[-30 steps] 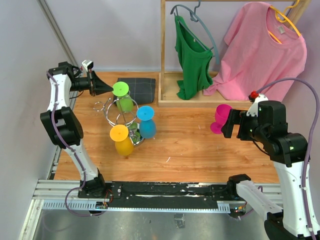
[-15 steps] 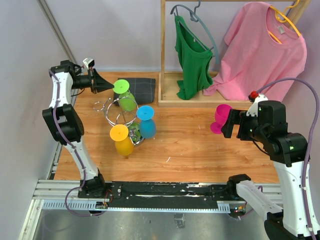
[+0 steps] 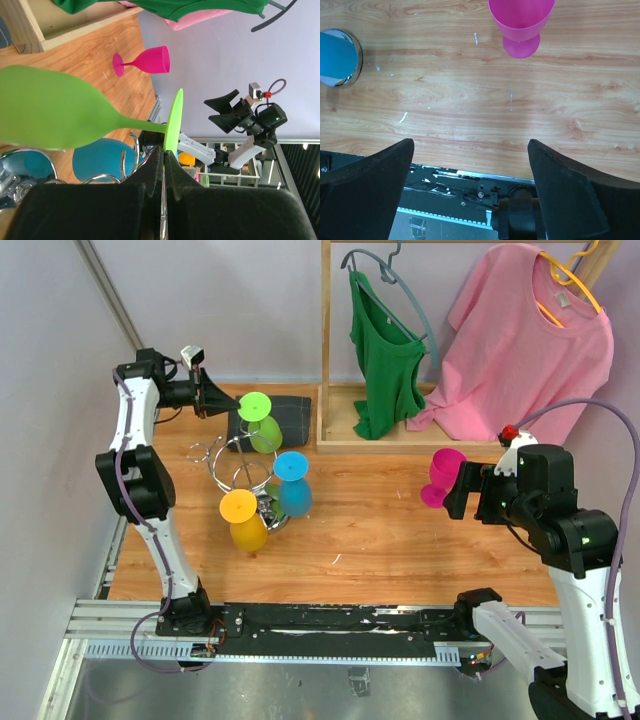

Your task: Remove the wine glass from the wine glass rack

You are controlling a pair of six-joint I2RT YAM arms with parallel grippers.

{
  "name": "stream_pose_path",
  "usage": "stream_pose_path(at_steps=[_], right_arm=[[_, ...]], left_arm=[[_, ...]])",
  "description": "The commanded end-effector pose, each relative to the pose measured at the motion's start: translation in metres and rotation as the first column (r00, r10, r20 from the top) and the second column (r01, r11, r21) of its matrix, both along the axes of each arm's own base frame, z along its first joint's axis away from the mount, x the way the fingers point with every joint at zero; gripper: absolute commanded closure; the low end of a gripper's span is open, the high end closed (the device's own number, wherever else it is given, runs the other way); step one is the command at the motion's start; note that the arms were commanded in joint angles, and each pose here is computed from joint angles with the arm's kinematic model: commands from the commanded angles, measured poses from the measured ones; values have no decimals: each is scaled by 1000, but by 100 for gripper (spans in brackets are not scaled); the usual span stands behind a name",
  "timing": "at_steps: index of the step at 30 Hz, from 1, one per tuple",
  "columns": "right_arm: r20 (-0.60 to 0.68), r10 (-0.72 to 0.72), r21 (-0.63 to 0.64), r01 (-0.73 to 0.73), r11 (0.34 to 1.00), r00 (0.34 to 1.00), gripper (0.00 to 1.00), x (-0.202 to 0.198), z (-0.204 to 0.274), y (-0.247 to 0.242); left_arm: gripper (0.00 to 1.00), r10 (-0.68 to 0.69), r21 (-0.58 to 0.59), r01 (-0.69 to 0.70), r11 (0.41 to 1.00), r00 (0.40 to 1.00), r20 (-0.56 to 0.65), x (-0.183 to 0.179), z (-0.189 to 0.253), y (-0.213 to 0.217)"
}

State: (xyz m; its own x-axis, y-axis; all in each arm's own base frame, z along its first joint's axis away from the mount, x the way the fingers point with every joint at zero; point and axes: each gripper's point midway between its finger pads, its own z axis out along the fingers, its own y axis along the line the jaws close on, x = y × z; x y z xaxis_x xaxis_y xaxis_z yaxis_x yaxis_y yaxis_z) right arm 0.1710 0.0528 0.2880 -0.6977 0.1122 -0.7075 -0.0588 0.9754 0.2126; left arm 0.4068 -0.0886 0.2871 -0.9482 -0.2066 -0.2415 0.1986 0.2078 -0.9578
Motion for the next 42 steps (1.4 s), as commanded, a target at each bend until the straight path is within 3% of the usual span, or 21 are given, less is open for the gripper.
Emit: stream_pose_path(at_steps=[1, 13, 19, 26, 30, 34, 38, 42], right_arm=[[20, -10, -6, 10, 1000, 1000, 2, -7, 8, -5], [27, 6, 2, -6, 1000, 1000, 1, -8, 11, -2], [31, 12, -6, -12, 1000, 999, 2, -8, 13, -3], [41, 30, 4, -30, 1000, 999, 1, -9, 18, 0], [45, 55, 17, -56, 998, 997, 1, -5, 23, 6], [60, 92, 39, -94, 995, 994, 1, 4, 36, 14], [84, 121, 59, -127, 990, 989, 1, 13, 53, 22], [124, 140, 72, -150, 986, 982, 1, 19, 75, 27]], left_arm=[[100, -3, -64, 7, 998, 998, 57, 3, 19, 5], [100, 89, -21, -87, 996, 987, 133, 16, 37, 42], [100, 117, 49, -137, 989, 950, 290, 30, 86, 46], [100, 125, 86, -202, 976, 834, 537, 15, 165, 37], [100, 42, 162, -227, 960, 691, 722, -20, 197, 6], [100, -121, 302, -366, 880, 443, 888, -55, 209, -40], [100, -355, 399, -409, 821, 181, 917, -110, 206, -101], [100, -385, 387, -409, 826, 93, 918, -143, 216, -115]])
